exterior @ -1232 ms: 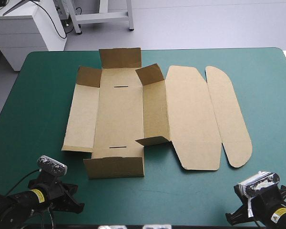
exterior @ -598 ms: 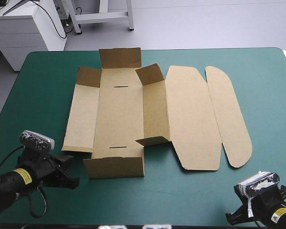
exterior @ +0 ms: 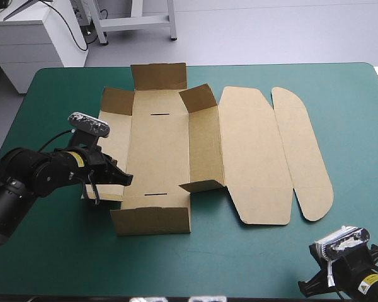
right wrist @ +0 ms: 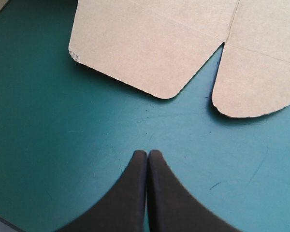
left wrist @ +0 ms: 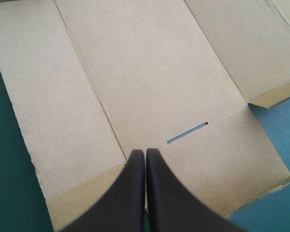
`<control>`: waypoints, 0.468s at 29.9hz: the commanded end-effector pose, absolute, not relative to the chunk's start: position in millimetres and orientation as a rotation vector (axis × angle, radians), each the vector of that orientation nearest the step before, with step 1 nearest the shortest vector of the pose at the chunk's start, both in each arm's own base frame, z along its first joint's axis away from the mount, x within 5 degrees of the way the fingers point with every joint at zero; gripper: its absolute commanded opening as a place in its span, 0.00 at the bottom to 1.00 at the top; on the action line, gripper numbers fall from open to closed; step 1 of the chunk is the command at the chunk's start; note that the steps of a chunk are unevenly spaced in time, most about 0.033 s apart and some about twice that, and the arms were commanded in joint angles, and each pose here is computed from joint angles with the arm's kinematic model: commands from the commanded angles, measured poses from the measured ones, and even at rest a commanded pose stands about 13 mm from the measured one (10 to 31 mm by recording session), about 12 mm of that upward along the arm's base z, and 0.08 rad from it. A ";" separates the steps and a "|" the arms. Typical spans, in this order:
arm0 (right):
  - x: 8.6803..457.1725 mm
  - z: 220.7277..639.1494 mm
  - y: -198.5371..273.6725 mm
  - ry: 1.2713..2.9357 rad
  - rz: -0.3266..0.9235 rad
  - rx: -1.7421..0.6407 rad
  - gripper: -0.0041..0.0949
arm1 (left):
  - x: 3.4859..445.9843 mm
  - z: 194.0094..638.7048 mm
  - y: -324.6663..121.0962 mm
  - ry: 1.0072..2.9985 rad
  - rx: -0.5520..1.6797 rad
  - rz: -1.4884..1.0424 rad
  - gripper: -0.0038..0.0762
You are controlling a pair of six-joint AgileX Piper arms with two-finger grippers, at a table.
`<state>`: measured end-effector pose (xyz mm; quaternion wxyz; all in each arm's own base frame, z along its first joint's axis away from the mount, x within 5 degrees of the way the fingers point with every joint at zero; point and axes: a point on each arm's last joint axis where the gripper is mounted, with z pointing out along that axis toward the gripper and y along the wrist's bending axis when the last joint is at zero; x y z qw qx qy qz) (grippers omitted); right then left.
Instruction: Fold the box
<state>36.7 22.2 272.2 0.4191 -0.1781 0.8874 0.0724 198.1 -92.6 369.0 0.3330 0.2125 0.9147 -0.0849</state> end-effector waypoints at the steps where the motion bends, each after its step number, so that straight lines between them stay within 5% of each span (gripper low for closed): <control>1: 40.6 282.7 23.0 2.159 0.184 -0.431 0.02 | 213.4 381.5 -98.3 2.314 0.564 -0.224 0.06; 14: 40.6 282.7 23.0 2.159 0.184 -0.431 0.02 | 271.6 367.8 -13.2 2.418 0.358 -0.564 0.07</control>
